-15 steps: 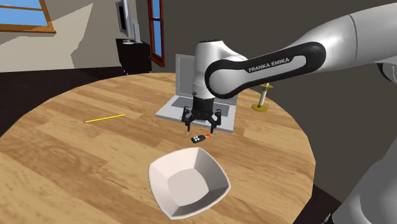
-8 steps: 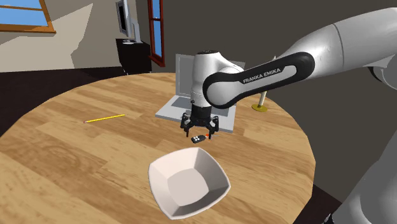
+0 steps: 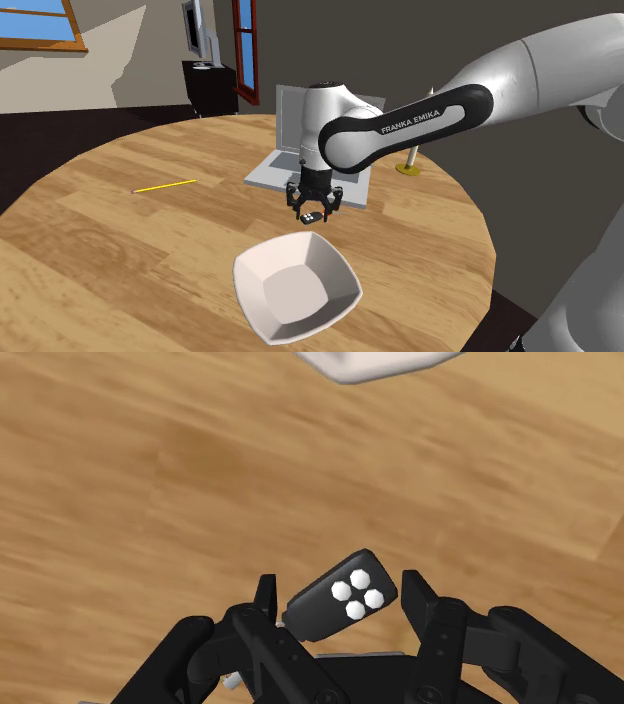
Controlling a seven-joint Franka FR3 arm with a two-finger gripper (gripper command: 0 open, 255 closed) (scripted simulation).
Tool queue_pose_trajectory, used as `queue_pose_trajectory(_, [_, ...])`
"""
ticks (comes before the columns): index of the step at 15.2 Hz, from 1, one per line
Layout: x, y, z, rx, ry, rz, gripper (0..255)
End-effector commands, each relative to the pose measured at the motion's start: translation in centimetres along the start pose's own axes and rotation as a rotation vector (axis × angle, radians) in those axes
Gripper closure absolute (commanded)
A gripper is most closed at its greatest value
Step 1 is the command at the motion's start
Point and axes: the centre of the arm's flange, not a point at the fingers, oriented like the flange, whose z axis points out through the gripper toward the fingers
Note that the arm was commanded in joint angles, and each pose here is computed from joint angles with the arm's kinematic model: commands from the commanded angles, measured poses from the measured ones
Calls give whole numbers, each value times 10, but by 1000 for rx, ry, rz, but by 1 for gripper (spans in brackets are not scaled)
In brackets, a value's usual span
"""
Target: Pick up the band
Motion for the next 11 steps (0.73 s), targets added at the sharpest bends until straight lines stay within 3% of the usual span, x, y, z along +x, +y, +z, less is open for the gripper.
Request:
queue_pose_trajectory(1, [0, 0, 0, 0, 0, 0, 255])
queue_pose_trajectory(11, [1, -1, -42, 0, 0, 0, 255])
